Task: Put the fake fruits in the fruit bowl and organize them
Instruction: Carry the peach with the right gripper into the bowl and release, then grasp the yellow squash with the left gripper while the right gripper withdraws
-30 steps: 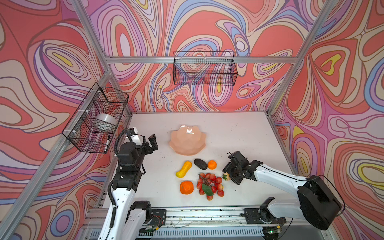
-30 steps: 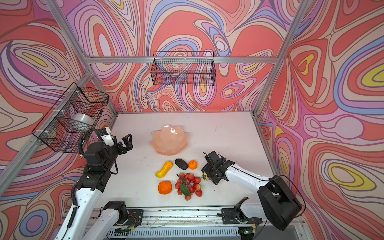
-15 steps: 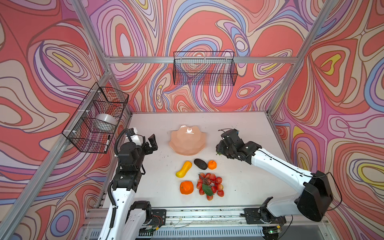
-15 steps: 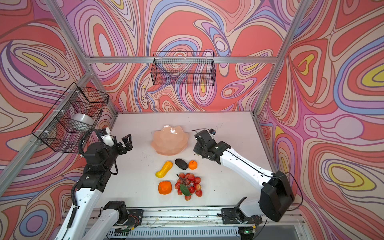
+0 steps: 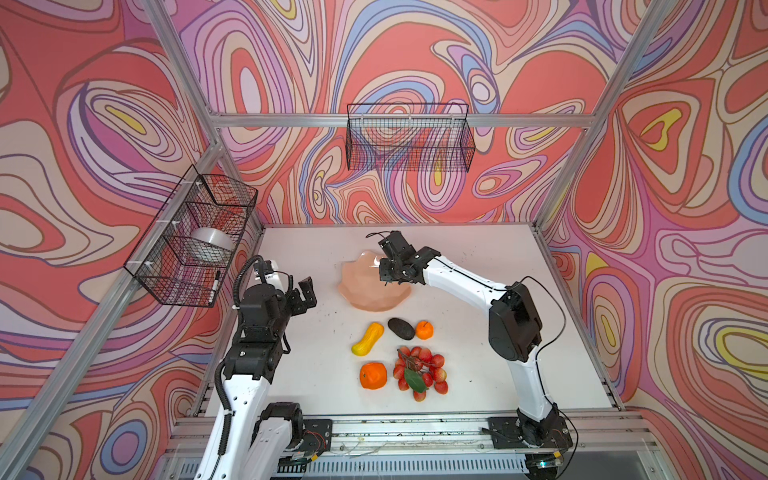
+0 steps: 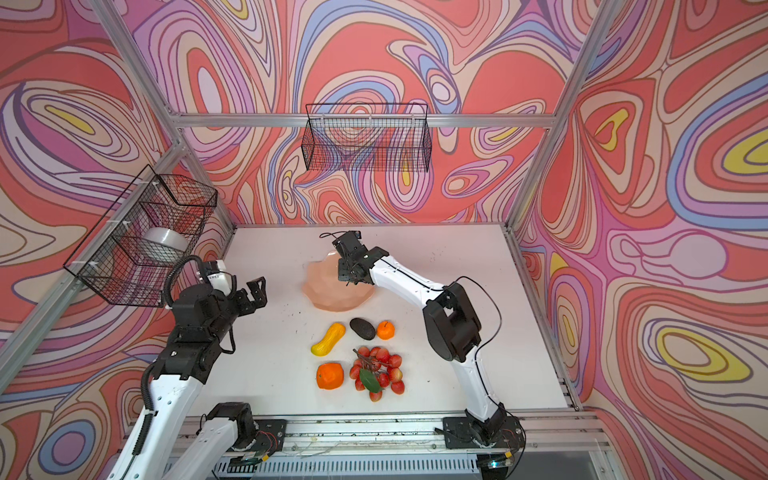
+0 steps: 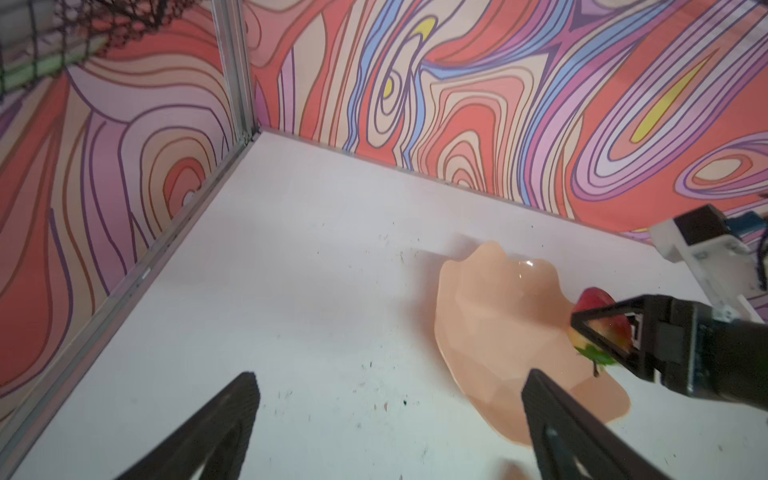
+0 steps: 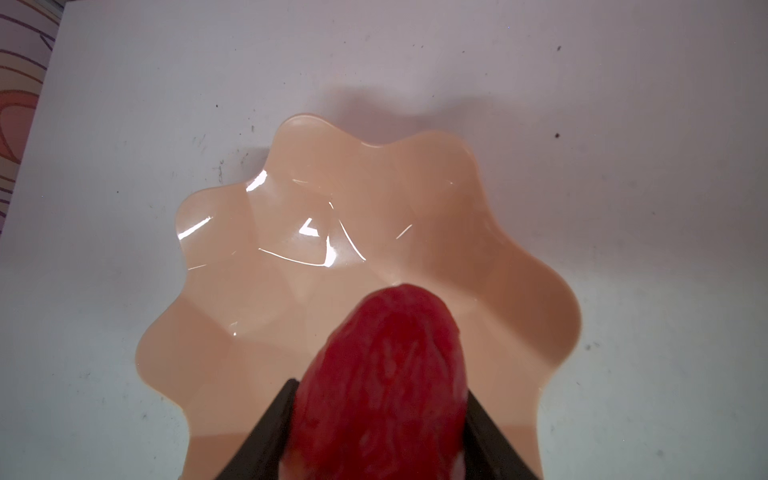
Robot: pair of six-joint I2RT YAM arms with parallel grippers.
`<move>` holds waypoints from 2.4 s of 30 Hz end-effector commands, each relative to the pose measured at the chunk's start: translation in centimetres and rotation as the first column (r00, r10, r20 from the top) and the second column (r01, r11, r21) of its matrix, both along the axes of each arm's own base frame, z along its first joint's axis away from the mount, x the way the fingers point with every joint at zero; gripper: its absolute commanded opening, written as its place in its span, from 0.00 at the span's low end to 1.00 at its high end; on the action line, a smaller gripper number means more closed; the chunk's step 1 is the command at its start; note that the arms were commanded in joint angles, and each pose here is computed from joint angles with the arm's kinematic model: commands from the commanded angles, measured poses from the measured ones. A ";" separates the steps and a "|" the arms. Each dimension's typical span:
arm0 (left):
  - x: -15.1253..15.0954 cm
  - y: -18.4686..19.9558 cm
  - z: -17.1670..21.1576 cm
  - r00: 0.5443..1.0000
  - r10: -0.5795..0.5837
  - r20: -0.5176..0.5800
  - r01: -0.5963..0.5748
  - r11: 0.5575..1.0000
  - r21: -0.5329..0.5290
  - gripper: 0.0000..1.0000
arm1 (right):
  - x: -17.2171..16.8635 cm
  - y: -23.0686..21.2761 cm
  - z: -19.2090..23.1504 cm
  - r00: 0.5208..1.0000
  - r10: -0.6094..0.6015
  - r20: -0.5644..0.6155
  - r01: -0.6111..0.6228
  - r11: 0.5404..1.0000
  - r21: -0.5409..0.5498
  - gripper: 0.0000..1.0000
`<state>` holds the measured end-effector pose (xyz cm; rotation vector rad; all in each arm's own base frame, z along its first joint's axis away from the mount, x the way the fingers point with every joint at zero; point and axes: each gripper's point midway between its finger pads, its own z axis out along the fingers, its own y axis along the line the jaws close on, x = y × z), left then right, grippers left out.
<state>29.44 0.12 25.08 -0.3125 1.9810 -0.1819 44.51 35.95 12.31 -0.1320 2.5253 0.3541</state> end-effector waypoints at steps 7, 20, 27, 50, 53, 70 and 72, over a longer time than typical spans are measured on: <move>-3.8 -2.9 -5.9 0.940 -0.124 -0.317 0.078 0.985 -0.154 0.95 | 0.9 1.8 -5.2 0.992 0.091 -0.085 -0.100 0.990 -0.103 0.37; -5.0 -4.8 -7.5 0.900 -0.195 -0.389 0.104 0.964 -0.243 0.93 | 2.0 2.7 -4.7 0.992 0.105 -0.067 -0.111 0.990 -0.087 0.72; -5.2 -9.0 -9.5 0.829 -0.283 -0.482 0.224 0.958 -0.178 0.91 | 2.8 1.1 11.6 0.969 0.045 0.244 -0.066 0.995 0.078 0.95; -2.8 -17.8 -20.9 0.635 -0.303 -0.711 0.458 0.889 0.030 0.89 | -13.7 -16.5 15.6 0.924 -0.250 0.289 0.162 0.941 0.296 0.98; -2.7 -18.4 -21.9 0.614 -0.312 -0.725 0.467 0.884 0.016 0.73 | -13.7 -16.7 16.0 0.919 -0.255 0.299 0.164 0.940 0.298 0.98; -6.9 -11.9 -11.2 0.741 -0.206 -0.639 0.373 0.917 0.138 0.37 | -13.0 -17.1 15.3 0.908 -0.277 0.314 0.190 0.941 0.280 0.98; -5.5 -12.4 -7.7 0.810 -0.246 -0.531 0.372 0.917 0.142 0.38 | -12.7 -16.8 15.1 0.912 -0.270 0.309 0.190 0.945 0.266 0.98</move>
